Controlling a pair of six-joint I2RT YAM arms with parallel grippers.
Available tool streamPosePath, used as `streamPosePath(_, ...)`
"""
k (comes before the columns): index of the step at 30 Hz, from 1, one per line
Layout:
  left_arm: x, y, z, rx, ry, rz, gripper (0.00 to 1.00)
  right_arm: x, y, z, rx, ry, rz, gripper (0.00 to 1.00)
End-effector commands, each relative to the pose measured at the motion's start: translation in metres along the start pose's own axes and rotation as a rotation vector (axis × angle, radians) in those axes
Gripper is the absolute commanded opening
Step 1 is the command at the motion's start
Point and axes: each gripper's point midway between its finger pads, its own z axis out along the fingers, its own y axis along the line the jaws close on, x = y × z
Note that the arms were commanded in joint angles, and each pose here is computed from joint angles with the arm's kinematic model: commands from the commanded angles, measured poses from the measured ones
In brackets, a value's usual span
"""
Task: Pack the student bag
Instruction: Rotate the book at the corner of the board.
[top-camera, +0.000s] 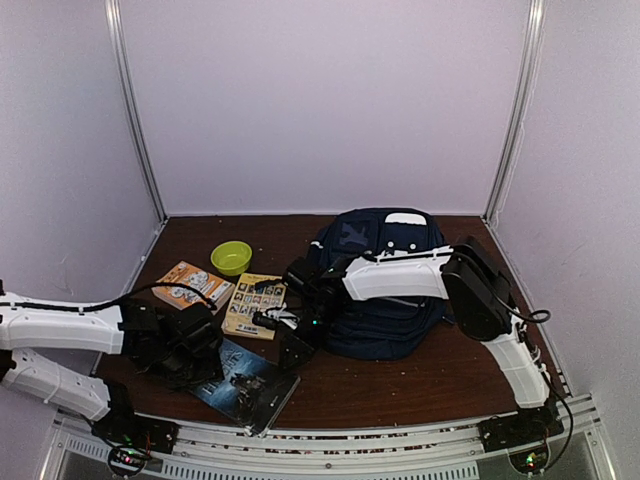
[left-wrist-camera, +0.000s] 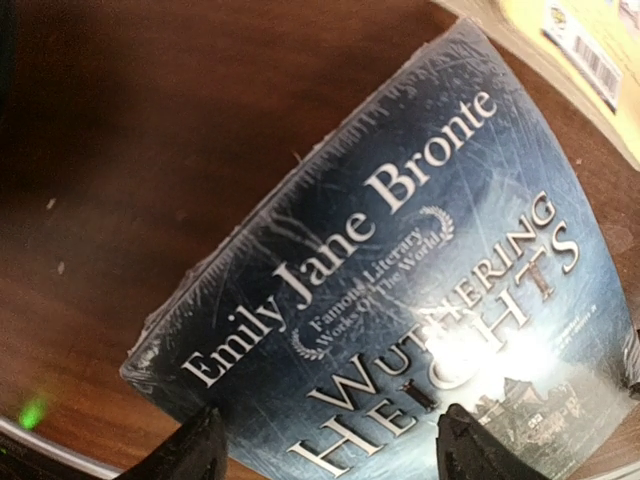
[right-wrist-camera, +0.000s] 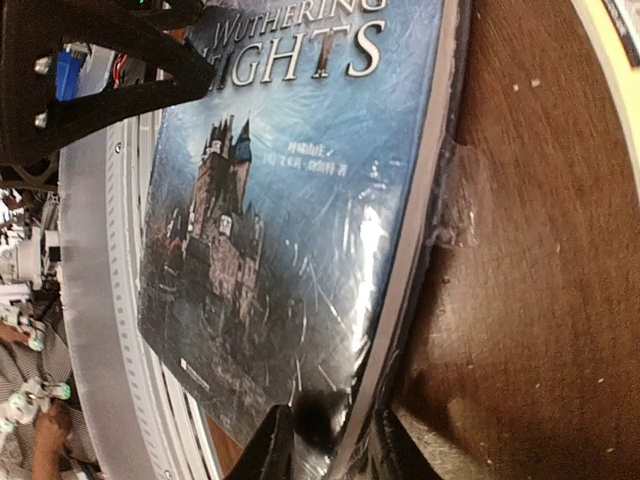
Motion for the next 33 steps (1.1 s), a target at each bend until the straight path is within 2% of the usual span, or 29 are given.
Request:
streamPosePath(1, -0.005, -0.053, 0.031, 0.178, -0.005, 0.090, 0.73, 0.010, 0.011, 0.000, -0.036, 0.018, 0.008, 0.24)
streamPosePath(7, -0.025, -0.075, 0.026, 0.182, -0.066, 0.250, 0.72, 0.034, 0.021, -0.001, -0.071, 0.054, 0.034, 0.20)
streamPosePath(10, -0.041, -0.080, 0.011, 0.171, -0.133, 0.314, 0.72, 0.049, 0.024, -0.003, -0.083, 0.060, 0.044, 0.20)
streamPosePath(14, -0.063, -0.076, -0.018, 0.159, -0.225, 0.328, 0.74, 0.057, 0.028, -0.013, -0.065, 0.053, 0.050, 0.21)
streamPosePath(17, -0.064, -0.066, -0.033, 0.162, -0.240, 0.292, 0.76, 0.050, 0.023, -0.027, -0.015, 0.011, 0.048, 0.30)
streamPosePath(21, -0.044, -0.048, -0.022, 0.183, -0.152, 0.182, 0.76, 0.036, 0.019, -0.037, 0.016, -0.029, 0.057, 0.35)
streamPosePath(25, -0.021, -0.044, 0.001, 0.263, -0.059, 0.071, 0.76, 0.027, 0.013, -0.029, 0.007, -0.033, 0.083, 0.35)
streamPosePath(29, -0.017, -0.042, 0.013, 0.293, -0.046, -0.002, 0.77, 0.027, 0.002, -0.020, 0.022, -0.014, 0.106, 0.35)
streamPosePath(33, -0.016, -0.047, 0.020, 0.330, -0.044, -0.032, 0.76, 0.034, -0.008, -0.010, 0.028, 0.006, 0.139, 0.29)
